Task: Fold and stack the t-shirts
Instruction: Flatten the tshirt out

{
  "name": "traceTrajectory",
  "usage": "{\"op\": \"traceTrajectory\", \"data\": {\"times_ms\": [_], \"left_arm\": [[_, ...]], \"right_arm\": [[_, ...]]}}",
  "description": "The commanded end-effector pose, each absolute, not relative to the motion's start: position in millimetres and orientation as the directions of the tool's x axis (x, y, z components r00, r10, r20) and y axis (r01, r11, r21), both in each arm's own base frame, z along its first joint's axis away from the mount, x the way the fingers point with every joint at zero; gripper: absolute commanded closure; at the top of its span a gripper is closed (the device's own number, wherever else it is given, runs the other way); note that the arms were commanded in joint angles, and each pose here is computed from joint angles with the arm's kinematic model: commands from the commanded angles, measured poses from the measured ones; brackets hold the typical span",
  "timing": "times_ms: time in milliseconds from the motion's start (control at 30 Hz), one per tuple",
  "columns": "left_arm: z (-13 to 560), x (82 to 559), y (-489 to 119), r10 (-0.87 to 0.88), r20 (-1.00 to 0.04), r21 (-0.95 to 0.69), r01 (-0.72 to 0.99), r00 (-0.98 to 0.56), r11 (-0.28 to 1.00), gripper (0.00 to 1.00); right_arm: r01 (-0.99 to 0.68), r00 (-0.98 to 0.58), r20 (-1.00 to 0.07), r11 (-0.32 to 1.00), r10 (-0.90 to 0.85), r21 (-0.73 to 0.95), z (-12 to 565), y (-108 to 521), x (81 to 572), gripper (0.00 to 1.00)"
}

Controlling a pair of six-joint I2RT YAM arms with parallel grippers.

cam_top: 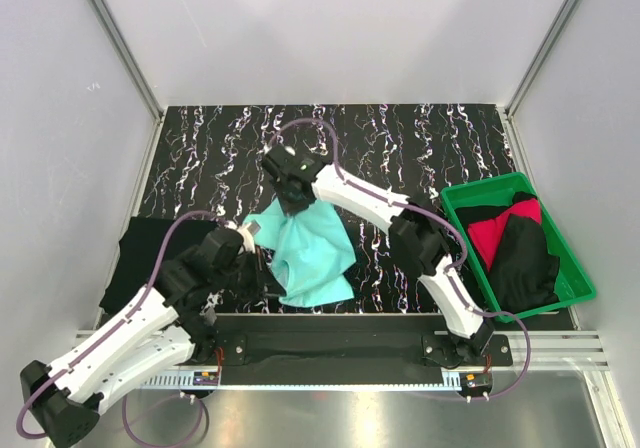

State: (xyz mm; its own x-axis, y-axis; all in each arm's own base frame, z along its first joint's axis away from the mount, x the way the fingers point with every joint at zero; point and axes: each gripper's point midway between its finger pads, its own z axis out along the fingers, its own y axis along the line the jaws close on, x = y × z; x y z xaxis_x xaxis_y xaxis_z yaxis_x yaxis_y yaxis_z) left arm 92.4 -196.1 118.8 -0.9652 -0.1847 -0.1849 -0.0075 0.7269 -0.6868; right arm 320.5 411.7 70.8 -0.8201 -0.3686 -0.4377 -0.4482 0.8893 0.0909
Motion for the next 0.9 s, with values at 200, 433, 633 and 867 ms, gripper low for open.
{"op": "traceTrajectory", "data": {"times_ms": [200, 433, 633, 867], "left_arm": [[256, 157, -182, -0.213, -0.583, -0.572, 0.21, -0.784, 0.793, 1.0], [367, 180, -201, -0.213, -0.733, -0.562, 0.397, -0.646, 0.726, 1.0], [421, 168, -226, -0.194, -0.76, -0.597, 0.55, -0.62, 0.584, 1.0], [430, 174, -225, -0.241, -0.766, -0.605, 0.542, -0.596, 0.583, 1.0]], "right_arm": [[-0.216, -0.523, -0.842, 0.936, 0.13, 0.278, 346, 306, 439, 1.0], [-0.107, -0.243, -0.909, 0.922, 0.337, 0.371, 477, 189, 407, 1.0], [-0.055, 0.094, -0.899, 0.904, 0.428, 0.425, 559, 105, 331, 1.0], [-0.157, 0.11, -0.92, 0.921, 0.376, 0.358, 562, 116, 324, 1.0]]}}
